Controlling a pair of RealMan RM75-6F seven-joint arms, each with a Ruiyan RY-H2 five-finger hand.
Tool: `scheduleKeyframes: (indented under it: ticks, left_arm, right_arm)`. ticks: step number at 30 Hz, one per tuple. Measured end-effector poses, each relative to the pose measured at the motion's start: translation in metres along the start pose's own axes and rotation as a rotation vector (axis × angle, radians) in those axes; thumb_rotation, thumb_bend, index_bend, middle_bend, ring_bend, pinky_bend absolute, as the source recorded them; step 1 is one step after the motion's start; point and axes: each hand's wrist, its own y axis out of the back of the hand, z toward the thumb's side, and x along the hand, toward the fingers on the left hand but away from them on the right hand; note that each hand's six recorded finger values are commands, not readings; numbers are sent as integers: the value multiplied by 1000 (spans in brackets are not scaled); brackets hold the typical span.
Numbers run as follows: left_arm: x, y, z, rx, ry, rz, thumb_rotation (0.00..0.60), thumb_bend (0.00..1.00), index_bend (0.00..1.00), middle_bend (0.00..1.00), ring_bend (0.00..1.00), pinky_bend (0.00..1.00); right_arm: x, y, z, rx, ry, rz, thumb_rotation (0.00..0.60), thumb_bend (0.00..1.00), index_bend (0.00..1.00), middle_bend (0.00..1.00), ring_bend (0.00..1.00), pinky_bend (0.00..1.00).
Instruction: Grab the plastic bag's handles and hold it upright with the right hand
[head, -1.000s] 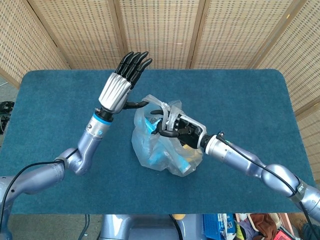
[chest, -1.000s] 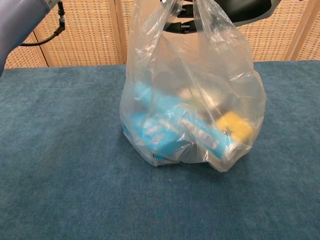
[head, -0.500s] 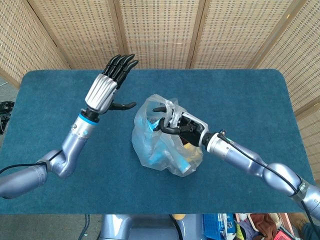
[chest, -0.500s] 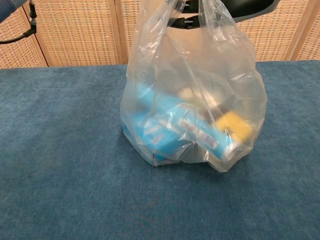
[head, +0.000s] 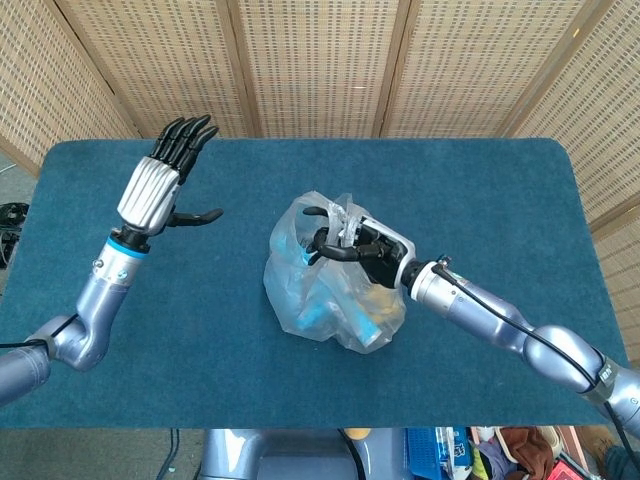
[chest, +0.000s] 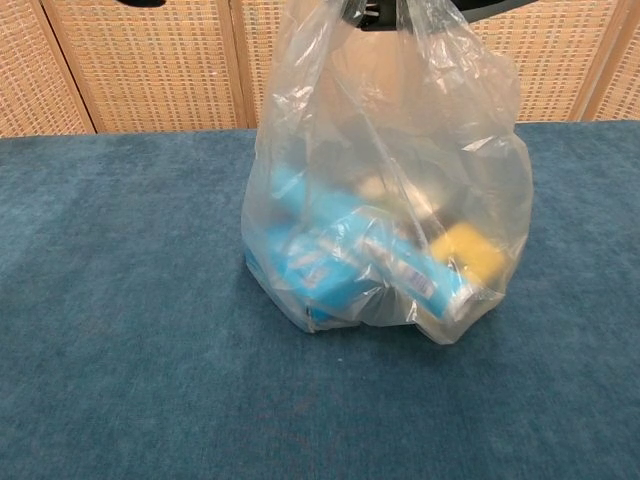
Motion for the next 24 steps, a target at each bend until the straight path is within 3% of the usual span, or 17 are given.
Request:
scheduleKeyframes:
  ticks: [8,24]
  left_arm:
    - [-59,20,-62,63,143,13,600,1,0,0,0,16]
    - [-129,20,-106,83,319,-32,600,8,0,0,0,17]
  right_arm:
    - [-2,-2,5,-31,36,-24,600,52,256,579,395,408]
    - [2,-8,19,-55,73,-48,600,54,254,571,414,457]
